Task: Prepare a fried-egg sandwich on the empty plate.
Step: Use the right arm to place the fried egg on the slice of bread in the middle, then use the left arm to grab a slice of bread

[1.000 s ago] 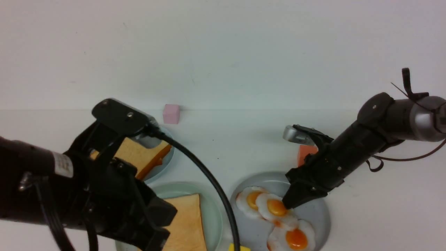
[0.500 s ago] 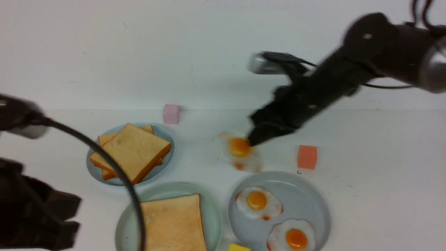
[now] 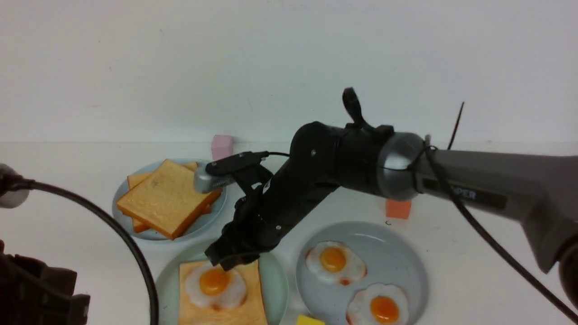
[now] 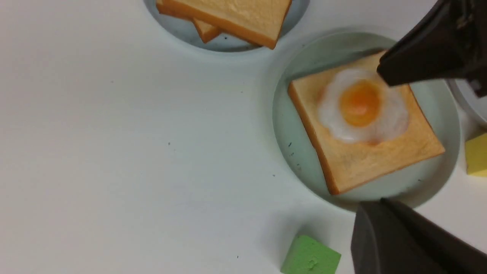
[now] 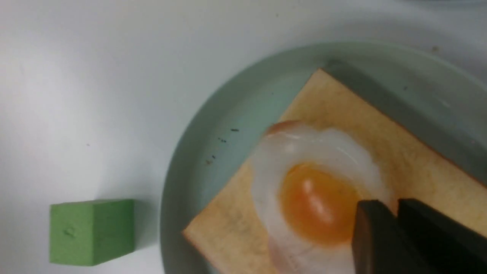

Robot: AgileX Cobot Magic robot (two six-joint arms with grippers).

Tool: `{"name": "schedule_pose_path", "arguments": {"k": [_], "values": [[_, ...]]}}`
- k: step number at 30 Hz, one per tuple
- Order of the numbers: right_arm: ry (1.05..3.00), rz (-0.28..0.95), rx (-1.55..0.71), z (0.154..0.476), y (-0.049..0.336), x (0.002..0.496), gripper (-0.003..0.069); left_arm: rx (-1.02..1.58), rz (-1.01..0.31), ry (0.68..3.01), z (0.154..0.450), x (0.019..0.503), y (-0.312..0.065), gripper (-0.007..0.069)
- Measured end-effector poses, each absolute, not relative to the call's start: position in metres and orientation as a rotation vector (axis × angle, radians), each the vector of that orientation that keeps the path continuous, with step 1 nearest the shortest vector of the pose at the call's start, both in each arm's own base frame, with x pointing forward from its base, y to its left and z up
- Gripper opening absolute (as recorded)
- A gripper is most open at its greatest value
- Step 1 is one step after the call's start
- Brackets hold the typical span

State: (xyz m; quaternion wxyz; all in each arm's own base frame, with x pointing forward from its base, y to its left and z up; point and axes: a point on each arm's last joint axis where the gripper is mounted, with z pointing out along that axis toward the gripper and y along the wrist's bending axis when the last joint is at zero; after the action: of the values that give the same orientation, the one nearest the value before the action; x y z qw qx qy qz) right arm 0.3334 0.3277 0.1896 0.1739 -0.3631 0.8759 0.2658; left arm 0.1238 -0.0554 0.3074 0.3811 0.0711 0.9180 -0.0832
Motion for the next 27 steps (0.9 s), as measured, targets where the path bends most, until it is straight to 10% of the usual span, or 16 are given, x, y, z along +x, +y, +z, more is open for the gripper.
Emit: {"name": "schedule_pose_path", "arguments": {"k": [10, 18, 27], "values": [[2.319, 0.521, -1.179, 0.285, 0.302, 0.321, 0.0526, 0.092, -0.37, 2.249, 0.295, 0.15, -0.077, -0.0013], [2.353, 0.358, -1.036, 0.383, 0.247, 0.278, 0.0549, -0.277, -0.318, 2.295, 0.279, 0.217, -0.06, -0.0013], [2.42, 0.426, -1.033, 0.405, 0.232, 0.25, 0.0549, -0.809, -0.404, 2.425, 0.246, 0.273, -0.02, -0.0011]]}}
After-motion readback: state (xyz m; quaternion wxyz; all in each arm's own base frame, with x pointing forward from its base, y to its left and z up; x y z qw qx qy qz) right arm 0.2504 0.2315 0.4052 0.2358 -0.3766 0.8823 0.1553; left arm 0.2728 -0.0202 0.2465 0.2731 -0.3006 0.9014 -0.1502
